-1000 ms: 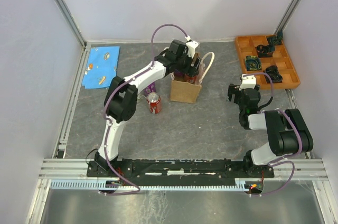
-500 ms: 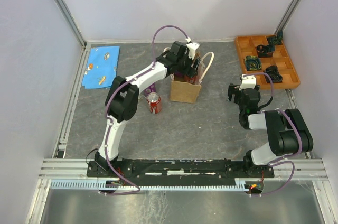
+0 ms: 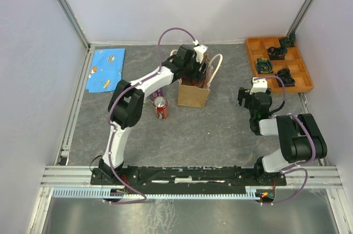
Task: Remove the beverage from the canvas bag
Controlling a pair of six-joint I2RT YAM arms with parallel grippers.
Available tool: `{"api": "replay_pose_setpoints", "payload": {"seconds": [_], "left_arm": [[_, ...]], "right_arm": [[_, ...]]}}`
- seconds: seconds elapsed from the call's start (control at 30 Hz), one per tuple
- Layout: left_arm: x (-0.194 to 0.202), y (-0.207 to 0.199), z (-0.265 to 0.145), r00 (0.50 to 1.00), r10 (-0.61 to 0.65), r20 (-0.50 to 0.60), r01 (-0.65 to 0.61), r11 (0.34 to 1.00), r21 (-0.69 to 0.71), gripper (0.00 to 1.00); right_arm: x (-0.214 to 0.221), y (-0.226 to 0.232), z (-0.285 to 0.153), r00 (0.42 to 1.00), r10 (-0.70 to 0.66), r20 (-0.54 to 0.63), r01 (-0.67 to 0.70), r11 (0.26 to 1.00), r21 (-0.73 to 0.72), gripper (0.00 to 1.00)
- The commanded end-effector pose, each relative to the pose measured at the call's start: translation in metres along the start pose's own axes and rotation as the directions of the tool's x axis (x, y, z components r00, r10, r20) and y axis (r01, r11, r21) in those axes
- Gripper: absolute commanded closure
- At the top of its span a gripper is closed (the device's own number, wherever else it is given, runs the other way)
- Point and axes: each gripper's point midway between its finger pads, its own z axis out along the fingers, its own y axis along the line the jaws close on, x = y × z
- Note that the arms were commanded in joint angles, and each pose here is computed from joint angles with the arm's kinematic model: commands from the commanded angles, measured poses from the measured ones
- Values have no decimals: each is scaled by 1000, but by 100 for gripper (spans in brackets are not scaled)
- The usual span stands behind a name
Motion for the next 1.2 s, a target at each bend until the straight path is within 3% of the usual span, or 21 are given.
{"api": "replay_pose_setpoints", "payload": {"seconds": [0.0, 0.67, 0.93, 1.17], "left_arm": [[-45, -2, -36, 992, 66, 103, -66, 998, -12, 97], [-182, -35, -144, 909, 85, 409, -114, 992, 47, 97], [-214, -40, -230, 857, 113, 503, -116, 993, -26, 97], [-206, -26, -309, 837, 149, 527, -65, 982, -175, 97]], "right_arm": [[-19, 0, 6, 999, -3, 51, 3, 1000, 0, 1], [-18, 0, 6, 999, -3, 50, 3, 1000, 0, 1], [-18, 0, 6, 999, -3, 50, 3, 1000, 0, 1], [-19, -1, 6, 999, -2, 50, 2, 1000, 0, 1]]}}
